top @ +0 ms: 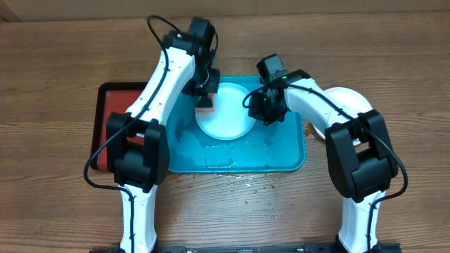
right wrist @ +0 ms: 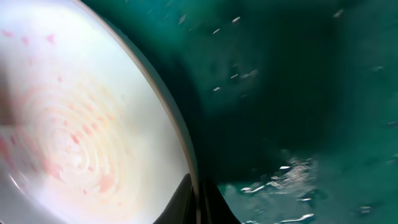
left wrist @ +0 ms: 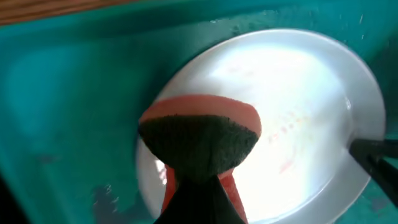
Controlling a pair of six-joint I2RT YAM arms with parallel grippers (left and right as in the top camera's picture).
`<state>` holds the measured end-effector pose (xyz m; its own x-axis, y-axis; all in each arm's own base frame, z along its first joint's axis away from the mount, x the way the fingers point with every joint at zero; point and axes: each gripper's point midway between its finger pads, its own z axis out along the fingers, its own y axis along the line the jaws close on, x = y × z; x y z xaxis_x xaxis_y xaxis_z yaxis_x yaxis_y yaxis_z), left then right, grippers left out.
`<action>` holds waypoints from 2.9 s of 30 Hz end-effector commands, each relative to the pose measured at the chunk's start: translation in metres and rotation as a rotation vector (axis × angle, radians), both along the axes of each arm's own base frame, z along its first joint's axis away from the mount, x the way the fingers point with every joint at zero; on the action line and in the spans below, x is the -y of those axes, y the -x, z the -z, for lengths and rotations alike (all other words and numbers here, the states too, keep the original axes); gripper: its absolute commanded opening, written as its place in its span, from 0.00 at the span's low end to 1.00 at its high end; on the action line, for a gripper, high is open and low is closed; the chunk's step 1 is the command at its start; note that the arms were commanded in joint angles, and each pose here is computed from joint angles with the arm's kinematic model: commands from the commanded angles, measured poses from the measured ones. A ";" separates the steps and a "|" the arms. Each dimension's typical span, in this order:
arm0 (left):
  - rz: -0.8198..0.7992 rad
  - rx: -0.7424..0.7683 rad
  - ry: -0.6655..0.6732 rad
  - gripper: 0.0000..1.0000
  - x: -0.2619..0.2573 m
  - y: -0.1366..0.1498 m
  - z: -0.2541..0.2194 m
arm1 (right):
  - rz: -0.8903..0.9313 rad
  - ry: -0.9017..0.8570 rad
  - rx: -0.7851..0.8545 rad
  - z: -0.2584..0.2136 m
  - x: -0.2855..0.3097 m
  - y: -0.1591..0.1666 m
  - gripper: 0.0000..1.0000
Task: Clean dirty plates on tray and stack at the side
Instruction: 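Move the sponge with the left gripper onto the light-blue plate, then scrub the light-blue plate with the sponge while the right gripper holds it, then lift the sponge off the plate with the left gripper, move it left, then lift the light-blue plate with the right gripper and carry it right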
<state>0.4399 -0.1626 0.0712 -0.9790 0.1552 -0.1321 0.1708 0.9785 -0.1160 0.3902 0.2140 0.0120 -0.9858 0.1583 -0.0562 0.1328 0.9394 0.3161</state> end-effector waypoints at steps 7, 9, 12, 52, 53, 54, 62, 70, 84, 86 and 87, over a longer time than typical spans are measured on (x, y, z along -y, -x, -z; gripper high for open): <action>0.162 -0.025 -0.023 0.04 0.012 0.022 0.044 | -0.015 0.016 0.002 0.006 -0.009 0.004 0.04; 0.190 -0.024 -0.067 0.04 0.005 0.024 0.048 | -0.015 0.016 0.002 0.006 -0.009 0.004 0.04; 0.258 -0.012 -0.144 0.04 -0.008 0.023 0.051 | -0.015 0.016 0.002 0.006 -0.009 0.004 0.04; 0.500 0.181 0.266 0.04 0.069 -0.006 -0.007 | -0.015 0.016 0.003 0.006 -0.009 0.004 0.04; 0.491 0.205 0.278 0.04 0.070 -0.013 -0.019 | -0.016 0.016 0.002 0.006 -0.009 0.004 0.04; 0.472 0.227 0.283 0.04 0.069 -0.019 -0.031 | -0.016 0.016 0.002 0.006 -0.009 0.004 0.04; 0.167 0.320 0.242 0.04 0.010 -0.060 -0.123 | -0.019 0.018 -0.002 0.006 -0.009 0.005 0.04; -0.073 0.113 0.084 0.04 -0.062 -0.023 -0.118 | -0.096 0.042 0.018 -0.019 -0.002 0.012 0.04; -0.149 -0.037 -0.037 0.04 -0.085 0.013 -0.107 | -0.021 0.490 0.373 -0.143 0.065 0.020 0.04; -0.167 -0.048 -0.037 0.04 -0.086 0.015 -0.107 | 0.009 0.581 0.444 -0.163 0.072 0.025 0.04; -0.173 -0.053 -0.037 0.04 -0.086 0.016 -0.107 | 0.019 0.628 0.479 -0.173 0.074 0.028 0.04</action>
